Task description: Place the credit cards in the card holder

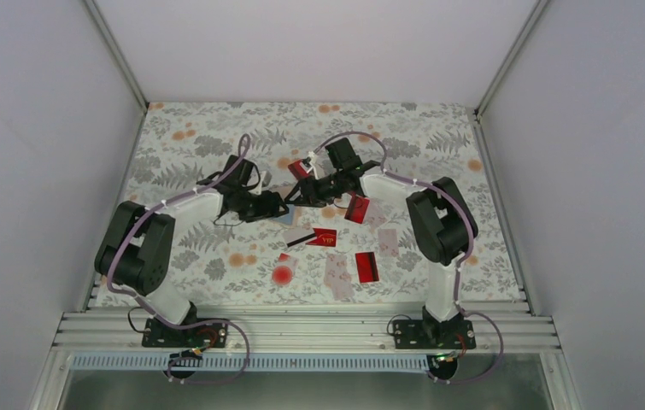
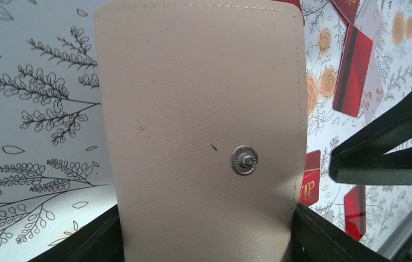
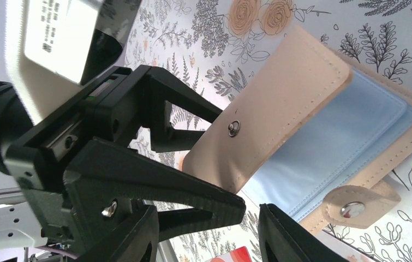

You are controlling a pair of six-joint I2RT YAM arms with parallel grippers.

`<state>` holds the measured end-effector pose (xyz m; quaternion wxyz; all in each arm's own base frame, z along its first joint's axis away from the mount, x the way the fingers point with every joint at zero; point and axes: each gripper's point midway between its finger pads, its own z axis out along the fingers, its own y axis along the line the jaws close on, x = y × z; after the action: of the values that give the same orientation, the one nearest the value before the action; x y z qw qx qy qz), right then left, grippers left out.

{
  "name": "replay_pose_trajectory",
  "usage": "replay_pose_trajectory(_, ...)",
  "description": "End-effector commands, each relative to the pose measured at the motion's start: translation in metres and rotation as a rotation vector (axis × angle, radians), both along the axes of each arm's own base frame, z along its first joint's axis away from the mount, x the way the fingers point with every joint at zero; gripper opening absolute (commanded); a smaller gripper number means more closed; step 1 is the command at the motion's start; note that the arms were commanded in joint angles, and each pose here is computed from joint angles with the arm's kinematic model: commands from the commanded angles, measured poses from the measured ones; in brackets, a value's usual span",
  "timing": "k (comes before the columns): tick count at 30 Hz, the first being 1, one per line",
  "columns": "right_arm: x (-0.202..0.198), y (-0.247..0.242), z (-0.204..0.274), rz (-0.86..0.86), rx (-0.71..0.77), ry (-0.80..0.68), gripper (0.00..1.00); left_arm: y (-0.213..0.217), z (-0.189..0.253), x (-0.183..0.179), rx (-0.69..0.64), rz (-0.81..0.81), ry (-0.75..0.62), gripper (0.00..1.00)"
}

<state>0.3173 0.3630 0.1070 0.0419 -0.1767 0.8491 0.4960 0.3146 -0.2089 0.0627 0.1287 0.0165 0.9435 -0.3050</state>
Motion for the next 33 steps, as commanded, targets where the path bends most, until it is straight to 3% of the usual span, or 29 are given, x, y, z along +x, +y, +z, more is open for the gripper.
replay_pose_trajectory(1, 0.011, 0.003, 0.014, 0.003, 0.011, -0.075, 0.47, -0.004, 0.012, 0.003, -0.114, -0.001, -0.026, 0.68)
replay_pose_trajectory(4, 0.023, -0.028, 0.010, -0.061, -0.091, -0.151, 0.47, -0.002, 0.014, 0.005, -0.137, 0.001, -0.039, 0.68)
replay_pose_trajectory(7, 0.020, -0.044, 0.005, -0.069, -0.095, -0.146, 0.46, -0.003, 0.017, 0.007, -0.153, -0.011, -0.052, 0.68)
replay_pose_trajectory(12, 0.003, -0.024, 0.001, 0.010, -0.069, -0.132, 0.35, -0.009, 0.020, 0.010, -0.181, -0.038, -0.059, 0.67)
replay_pose_trajectory(33, 0.016, 0.012, -0.025, 0.073, 0.020, -0.099, 0.27, -0.020, 0.024, 0.003, -0.295, -0.073, -0.045, 0.67)
